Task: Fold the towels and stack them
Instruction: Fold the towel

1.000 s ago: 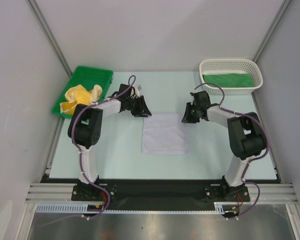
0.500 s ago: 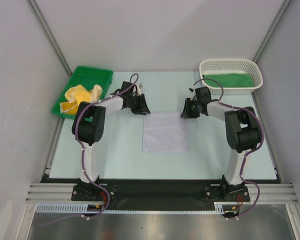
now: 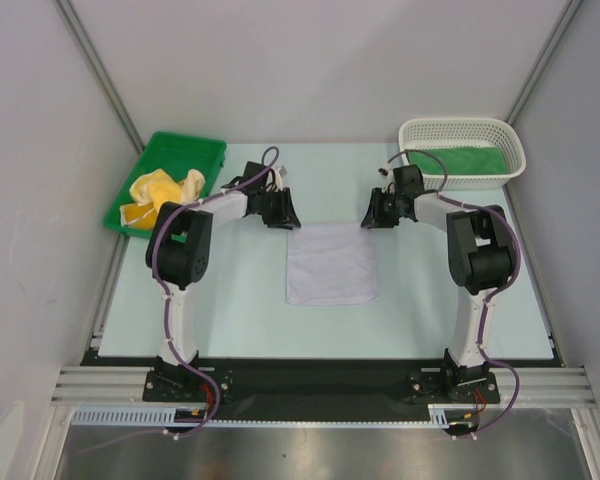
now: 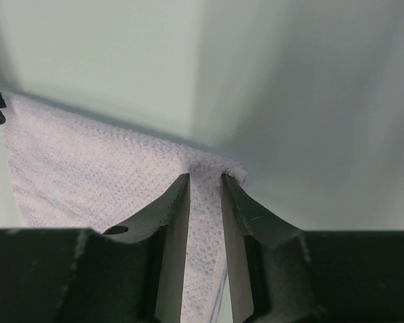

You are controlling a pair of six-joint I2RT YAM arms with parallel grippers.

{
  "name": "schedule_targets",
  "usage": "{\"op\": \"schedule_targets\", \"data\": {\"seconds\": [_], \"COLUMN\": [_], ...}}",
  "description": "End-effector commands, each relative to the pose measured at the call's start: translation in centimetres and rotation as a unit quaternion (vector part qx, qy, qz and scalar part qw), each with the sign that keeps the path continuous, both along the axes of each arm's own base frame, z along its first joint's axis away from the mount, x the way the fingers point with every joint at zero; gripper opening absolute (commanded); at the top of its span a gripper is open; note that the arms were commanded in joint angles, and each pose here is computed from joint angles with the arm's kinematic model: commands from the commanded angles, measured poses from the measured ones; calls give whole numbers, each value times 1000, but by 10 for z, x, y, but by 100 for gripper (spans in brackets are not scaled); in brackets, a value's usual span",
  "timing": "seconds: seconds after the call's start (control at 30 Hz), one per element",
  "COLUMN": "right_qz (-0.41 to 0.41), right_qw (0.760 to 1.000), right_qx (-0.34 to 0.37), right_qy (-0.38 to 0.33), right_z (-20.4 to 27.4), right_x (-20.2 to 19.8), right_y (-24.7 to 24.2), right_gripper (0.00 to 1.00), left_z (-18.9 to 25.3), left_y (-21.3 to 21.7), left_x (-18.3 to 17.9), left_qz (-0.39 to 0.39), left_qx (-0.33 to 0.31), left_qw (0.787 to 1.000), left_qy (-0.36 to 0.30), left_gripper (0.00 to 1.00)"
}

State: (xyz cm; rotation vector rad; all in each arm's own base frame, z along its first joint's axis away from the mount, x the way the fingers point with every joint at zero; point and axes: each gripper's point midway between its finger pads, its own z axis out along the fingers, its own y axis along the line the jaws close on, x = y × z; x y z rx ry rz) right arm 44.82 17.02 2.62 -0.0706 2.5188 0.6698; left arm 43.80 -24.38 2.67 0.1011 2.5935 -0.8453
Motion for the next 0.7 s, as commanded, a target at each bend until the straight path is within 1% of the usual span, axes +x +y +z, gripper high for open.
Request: {"op": "schedule_targets", "data": {"seconds": [0.0,0.1,0.17,0.2,0.23,0.27,0.3,0.33,0.37,0.4,0.5,0.53,0.67], "right_qz": [1,3,17,23,39,45,52,61,68,71,101,116,165], "right_qw": [1000,1000,999,999,998,998,998,997,997,996,994,993,986], "right_qx": [-16,-16,-16,-16,-14,-14,-14,-8,-8,-6,-8,-4,6], "right_qy": [-1,-6,-26,-23,-37,-35,-37,-41,-48,-50,-37,-34,-20], "right_z": [-8,2,20,26,37,40,44,48,50,50,45,45,40], "right_x": [9,9,11,8,11,8,7,7,9,10,14,13,10], "right_y": [-8,-9,-10,-12,-12,-14,-15,-15,-19,-21,-21,-19,-12], "right_gripper": [31,29,25,24,24,25,25,27,30,31,30,31,42], "left_z": [-2,4,15,33,46,49,60,62,59,56,48,36,26], "left_y": [6,8,8,6,6,7,7,9,16,17,20,24,21], "left_x": [11,14,15,17,16,19,20,21,25,25,25,21,19], "left_qz": [-7,-6,-12,-23,-30,-34,-50,-56,-61,-68,-97,-101,-134], "left_qx": [23,28,23,17,13,15,12,14,25,27,28,37,25], "left_qw": [1000,999,999,999,999,998,997,996,996,995,993,993,990], "left_qy": [-14,-15,-18,-34,-43,-51,-62,-65,-67,-66,-65,-46,-42], "left_gripper": [40,40,40,41,46,48,48,48,48,48,49,49,47]}}
